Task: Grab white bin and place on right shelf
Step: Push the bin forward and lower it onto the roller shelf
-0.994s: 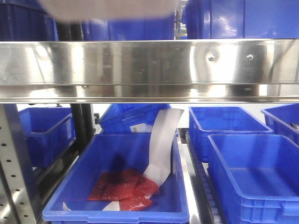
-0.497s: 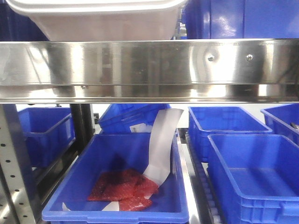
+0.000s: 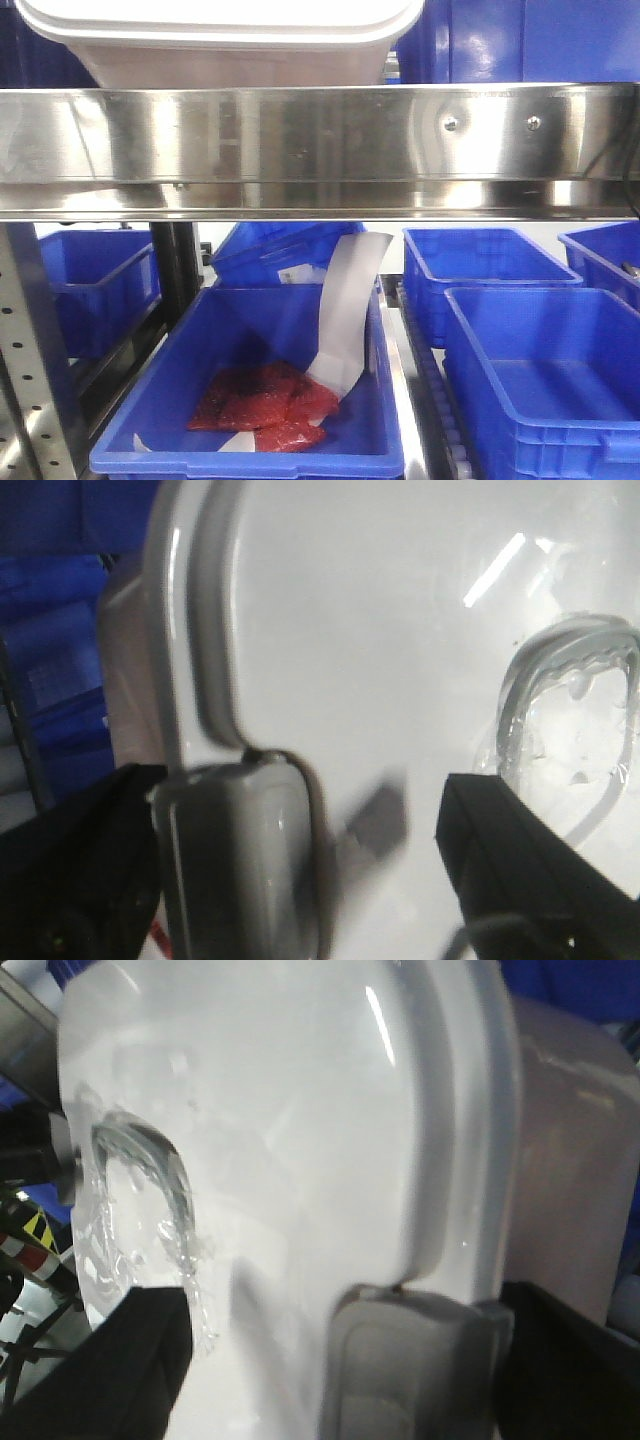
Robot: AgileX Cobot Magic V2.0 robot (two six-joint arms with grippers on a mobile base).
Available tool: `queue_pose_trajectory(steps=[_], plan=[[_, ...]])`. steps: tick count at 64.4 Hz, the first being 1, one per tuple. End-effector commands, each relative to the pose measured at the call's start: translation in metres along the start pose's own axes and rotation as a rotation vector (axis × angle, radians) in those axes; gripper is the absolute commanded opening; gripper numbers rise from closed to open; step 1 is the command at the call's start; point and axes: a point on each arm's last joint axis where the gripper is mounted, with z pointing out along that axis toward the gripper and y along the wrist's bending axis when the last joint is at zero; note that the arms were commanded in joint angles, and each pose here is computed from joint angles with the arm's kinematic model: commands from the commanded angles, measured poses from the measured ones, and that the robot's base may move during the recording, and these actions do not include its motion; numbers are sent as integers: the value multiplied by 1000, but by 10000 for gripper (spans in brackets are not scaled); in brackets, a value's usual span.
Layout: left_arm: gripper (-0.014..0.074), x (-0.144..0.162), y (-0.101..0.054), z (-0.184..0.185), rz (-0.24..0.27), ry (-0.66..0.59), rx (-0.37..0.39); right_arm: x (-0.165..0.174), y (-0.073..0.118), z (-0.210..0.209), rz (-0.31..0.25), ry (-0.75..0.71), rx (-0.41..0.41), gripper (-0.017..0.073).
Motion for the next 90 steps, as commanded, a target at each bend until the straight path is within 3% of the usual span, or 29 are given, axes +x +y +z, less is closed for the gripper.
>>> queue_pose_trajectory(steps=[1,24,37,51,61,77,90], plan=[[402,-14,-73,-19,42,23,263,-15,72,-22,-43,5,-276,635],[353,-20,-71,-41,108,17,-25,-31,63,-59,-264,-27,54,635],[354,-16,-62,-44,114,68,-131,-30,57,-61,-329,-1,140,635],[353,-16,-49,-46,165,90,-270,-35,45,-65,-430,-14,299,635],[353,-15,-41,-49,198,107,-368,-41,41,-67,-452,-66,354,635],[345,-20,-42,-52,192,87,-384,-47,43,-71,-464,-125,389,635],[340,-33,-58,-68,217,24,-377,-53,63,-85,-495,-170,388,618]])
